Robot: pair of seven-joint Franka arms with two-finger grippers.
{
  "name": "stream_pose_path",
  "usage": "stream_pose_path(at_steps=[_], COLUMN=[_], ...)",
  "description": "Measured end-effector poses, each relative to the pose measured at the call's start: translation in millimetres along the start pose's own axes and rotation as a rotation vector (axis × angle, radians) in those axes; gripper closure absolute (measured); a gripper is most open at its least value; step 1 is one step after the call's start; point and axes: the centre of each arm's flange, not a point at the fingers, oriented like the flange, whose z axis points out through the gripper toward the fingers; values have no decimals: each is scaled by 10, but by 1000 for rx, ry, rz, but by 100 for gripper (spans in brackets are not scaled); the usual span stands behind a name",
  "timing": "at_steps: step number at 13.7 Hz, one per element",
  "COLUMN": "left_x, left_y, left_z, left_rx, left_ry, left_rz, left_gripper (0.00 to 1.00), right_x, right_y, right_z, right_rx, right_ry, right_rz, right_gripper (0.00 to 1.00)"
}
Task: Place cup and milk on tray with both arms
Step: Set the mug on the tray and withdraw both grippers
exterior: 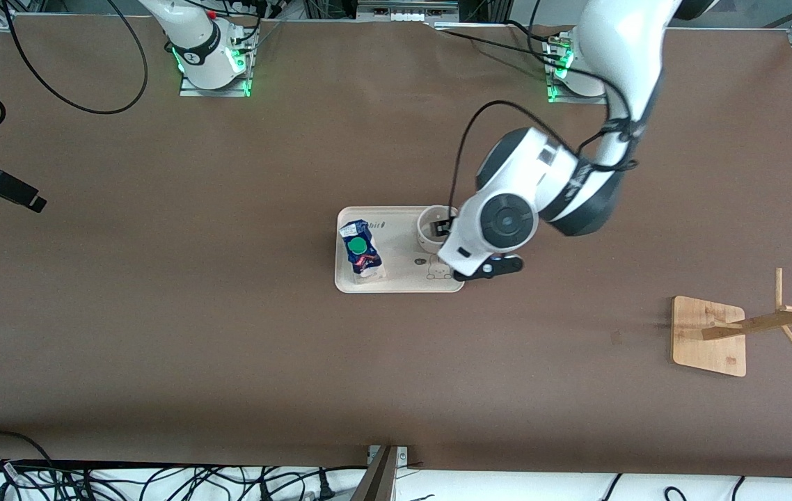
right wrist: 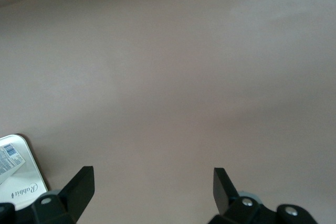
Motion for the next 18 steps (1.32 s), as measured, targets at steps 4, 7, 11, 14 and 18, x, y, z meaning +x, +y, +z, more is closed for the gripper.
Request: stream_pose_path(at_steps=[4, 7, 11, 14, 18], left_x=[146, 182, -289, -680, -696], left_y=[-1023, -1820, -2570, -2845, -2877], left_z=[-986, -1541, -2040, -1859, -1662], left_rx=[14, -6, 4, 12, 17], left_ry=[152, 230, 347, 373, 356], left_rz=[159, 250, 282, 274, 285], left_gripper=[0, 0, 0, 0, 0], right_x=[26, 78, 67, -3, -23], right_y=[69, 293, 280, 259, 225], right_z=[38, 48, 45, 45, 23], right_rx=[-4, -8, -8, -17, -18], right_ry=[4, 2, -3, -49, -51], right_rz=[-1, -37, -51, -63, -74], right_gripper=[0, 0, 0, 0, 0])
